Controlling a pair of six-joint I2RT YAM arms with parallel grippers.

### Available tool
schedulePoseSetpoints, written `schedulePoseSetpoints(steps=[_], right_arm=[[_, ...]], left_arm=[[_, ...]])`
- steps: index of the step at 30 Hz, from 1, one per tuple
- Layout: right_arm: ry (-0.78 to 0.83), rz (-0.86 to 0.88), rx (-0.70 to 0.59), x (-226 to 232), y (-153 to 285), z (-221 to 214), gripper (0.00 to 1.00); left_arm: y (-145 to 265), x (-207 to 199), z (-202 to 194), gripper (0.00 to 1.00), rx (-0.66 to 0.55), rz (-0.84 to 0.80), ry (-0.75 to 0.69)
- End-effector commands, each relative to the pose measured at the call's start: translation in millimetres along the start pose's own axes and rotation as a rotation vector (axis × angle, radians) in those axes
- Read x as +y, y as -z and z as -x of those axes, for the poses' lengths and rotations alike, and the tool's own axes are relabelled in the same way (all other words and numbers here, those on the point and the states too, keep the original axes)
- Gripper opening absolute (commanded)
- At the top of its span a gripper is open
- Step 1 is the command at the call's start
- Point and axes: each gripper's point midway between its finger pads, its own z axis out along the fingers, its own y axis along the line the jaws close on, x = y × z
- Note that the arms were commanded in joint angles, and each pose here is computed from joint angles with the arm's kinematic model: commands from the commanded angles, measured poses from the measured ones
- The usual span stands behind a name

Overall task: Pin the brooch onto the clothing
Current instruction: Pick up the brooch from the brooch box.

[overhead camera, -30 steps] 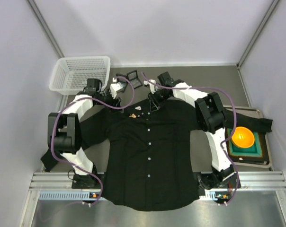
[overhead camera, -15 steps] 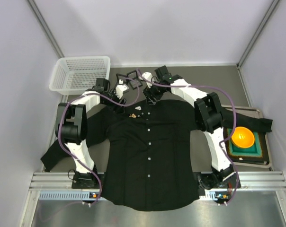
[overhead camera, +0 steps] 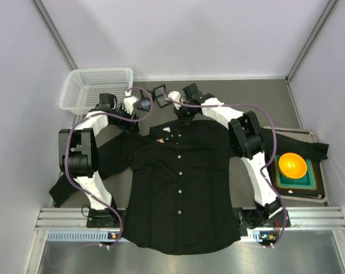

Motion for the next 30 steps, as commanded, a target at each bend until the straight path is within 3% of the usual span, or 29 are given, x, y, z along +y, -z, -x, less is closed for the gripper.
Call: schedulePoseSetpoints(steps=[1,6,11,12,14,15,18,22,30], right_arm=[[-0.078,-0.126,-0.078,-35.1,25.3,29.6,0.0],[-0.132,-0.24,-0.176,-63.3,52.0,48.2,0.0],[-0.163,-0.268,-0.205,-66.5,51.8,50.6,0.0],[-0.166,-0.268,-0.201,-66.5,50.5,49.0,0.03],[-0.168,-0.261,-0.199,-64.5,50.3,47.4,0.18],[-0.169,-0.256,-0.197,-63.1,50.1,46.4,0.39],[-0.169,-0.229,-0.202,-55.2,56.3,46.3,0.61],[-0.173,-0.188,-0.235,-42.4,68.9,56.0,0.73],[-0.174,-0.153,-0.26,-31.1,82.1,63.9,0.76]], left_arm=[[17.7,23.1,66.8,0.7,-0.23,0.104,0.018],[14.1,57.2,118.4,0.69,-0.4,0.206,0.051],[-11.5,67.7,142.9,0.75,-0.457,0.258,0.047],[-21.0,71.6,146.8,0.75,-0.451,0.275,0.052],[-31.1,73.6,147.8,0.75,-0.437,0.279,0.065],[-39.1,76.8,148.8,0.75,-0.426,0.296,0.076],[-51.1,86.7,144.2,0.74,-0.406,0.337,0.12],[-57.8,99.8,140.0,0.7,-0.393,0.401,0.144],[-76.0,104.5,128.1,0.68,-0.341,0.457,0.155]])
